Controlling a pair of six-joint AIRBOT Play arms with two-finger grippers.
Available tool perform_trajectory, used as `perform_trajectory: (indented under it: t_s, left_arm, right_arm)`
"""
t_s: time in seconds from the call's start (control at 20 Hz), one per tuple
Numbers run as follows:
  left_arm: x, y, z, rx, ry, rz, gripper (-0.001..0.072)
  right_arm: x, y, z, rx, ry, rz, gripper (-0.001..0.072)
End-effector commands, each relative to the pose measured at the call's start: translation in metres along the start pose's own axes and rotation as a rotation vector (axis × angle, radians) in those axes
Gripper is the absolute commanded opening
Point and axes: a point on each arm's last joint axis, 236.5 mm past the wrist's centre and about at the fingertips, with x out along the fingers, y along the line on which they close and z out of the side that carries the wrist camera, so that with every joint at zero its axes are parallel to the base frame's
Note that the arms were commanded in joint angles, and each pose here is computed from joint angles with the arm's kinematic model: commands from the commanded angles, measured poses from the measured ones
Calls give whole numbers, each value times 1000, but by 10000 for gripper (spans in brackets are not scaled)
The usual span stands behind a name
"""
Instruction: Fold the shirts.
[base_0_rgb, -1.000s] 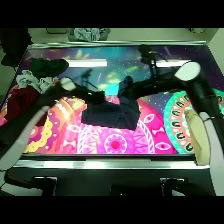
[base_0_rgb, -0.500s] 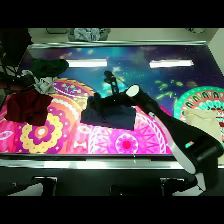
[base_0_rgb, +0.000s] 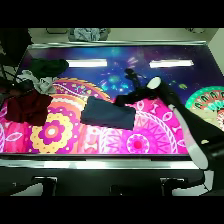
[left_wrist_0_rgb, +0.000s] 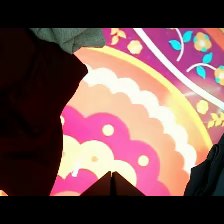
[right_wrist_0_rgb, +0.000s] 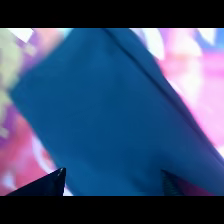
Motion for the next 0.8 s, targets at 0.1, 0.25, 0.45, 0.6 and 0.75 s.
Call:
perform_trajectory:
  t_s: [0.1, 0.25, 0.45, 0.6, 0.75]
  left_arm:
    - [2, -3, -1, 13, -3, -4, 26]
    - [2, -12, -2, 16, 2, -27, 27]
    - [2, -20, -3, 6, 3, -61, 27]
    - [2, -21, -3, 5, 5, -62, 27]
    - [2, -21, -3, 6, 4, -62, 27]
  right_arm:
    - [-27, -76, -120, 358, 241, -31, 664]
    - [5, -64, -96, 468, 27, 100, 662]
    - [34, -56, -101, 493, 44, 120, 583]
    - [46, -50, -94, 462, 24, 104, 54]
    - [3, -46, -59, 265, -75, 146, 44]
